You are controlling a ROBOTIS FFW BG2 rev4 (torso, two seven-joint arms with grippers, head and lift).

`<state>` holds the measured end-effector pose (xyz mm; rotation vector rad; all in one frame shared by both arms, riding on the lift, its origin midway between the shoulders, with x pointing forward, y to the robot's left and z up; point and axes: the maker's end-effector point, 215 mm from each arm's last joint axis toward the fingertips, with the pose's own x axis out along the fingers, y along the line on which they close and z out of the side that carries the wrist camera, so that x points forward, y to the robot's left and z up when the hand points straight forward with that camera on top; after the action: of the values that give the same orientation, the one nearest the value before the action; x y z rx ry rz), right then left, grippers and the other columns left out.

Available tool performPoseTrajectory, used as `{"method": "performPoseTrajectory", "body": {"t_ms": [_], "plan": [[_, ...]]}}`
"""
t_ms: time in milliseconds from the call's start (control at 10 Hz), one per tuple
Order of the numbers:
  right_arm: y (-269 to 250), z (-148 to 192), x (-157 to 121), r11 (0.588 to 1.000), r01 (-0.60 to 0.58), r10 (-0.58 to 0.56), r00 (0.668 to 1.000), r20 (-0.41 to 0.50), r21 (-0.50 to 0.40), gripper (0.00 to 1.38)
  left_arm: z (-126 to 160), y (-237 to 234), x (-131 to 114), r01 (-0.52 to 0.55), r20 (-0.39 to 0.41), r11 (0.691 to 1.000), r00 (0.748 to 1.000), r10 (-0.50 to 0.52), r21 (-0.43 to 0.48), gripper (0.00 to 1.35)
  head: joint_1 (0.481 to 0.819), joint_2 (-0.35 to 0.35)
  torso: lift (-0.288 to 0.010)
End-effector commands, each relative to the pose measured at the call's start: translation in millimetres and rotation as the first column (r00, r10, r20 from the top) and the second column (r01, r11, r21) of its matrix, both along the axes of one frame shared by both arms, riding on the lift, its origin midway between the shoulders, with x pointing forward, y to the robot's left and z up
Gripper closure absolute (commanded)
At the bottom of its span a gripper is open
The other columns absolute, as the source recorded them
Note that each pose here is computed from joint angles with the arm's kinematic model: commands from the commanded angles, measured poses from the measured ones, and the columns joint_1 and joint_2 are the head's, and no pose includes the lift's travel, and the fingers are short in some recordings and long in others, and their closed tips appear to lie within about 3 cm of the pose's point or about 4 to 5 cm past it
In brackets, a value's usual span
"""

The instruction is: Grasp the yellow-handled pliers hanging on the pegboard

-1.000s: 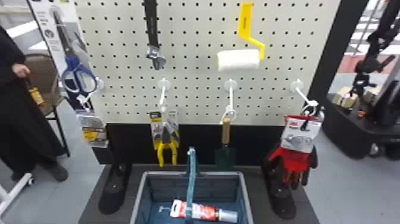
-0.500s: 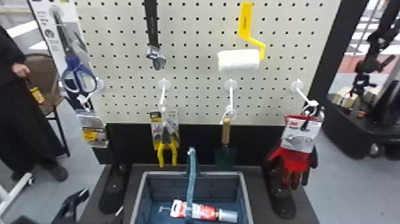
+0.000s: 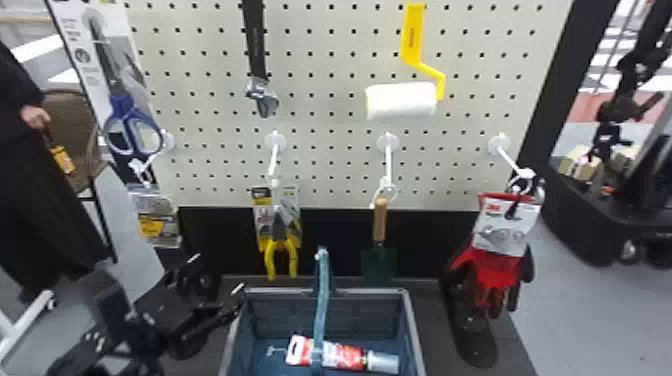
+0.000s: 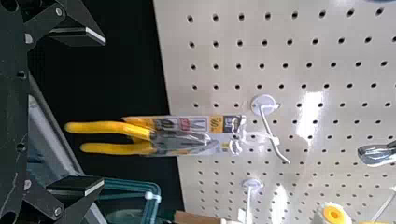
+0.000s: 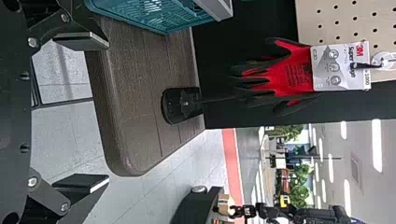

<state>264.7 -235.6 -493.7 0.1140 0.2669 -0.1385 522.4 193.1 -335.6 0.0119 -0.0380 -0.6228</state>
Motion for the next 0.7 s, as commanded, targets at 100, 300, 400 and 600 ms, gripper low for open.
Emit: {"method": "performPoseTrajectory", "body": {"t_ms": [100, 300, 400, 600], "plan": [[1.9, -0.5, 2.0, 1.000, -0.002, 0.002, 1.000, 0.002, 0.002, 0.27, 23.9, -19.5, 42.8, 0.140, -0.001, 0.990, 0.990, -0.140, -0.001, 0.23, 0.549, 0.000, -0.100], [5.3, 0.1, 6.0, 1.000, -0.007, 0.007, 1.000, 0.008, 0.007, 0.27, 38.2, -42.8, 56.6, 0.256, -0.016, 0.967, 0.967, -0.256, 0.003, 0.23, 0.549, 0.000, -0.100], [5.3, -2.2, 4.7, 1.000, -0.007, 0.007, 1.000, 0.003, 0.006, 0.27, 36.3, -55.7, 59.0, 0.315, -0.042, 0.949, 0.948, -0.316, -0.013, 0.23, 0.549, 0.000, -0.100], [5.3, -2.7, 5.1, 1.000, -0.007, 0.007, 1.000, 0.003, 0.006, 0.27, 21.0, -75.4, 56.3, 0.401, -0.101, 0.916, 0.910, -0.402, -0.025, 0.24, 0.549, 0.000, -0.100]]}}
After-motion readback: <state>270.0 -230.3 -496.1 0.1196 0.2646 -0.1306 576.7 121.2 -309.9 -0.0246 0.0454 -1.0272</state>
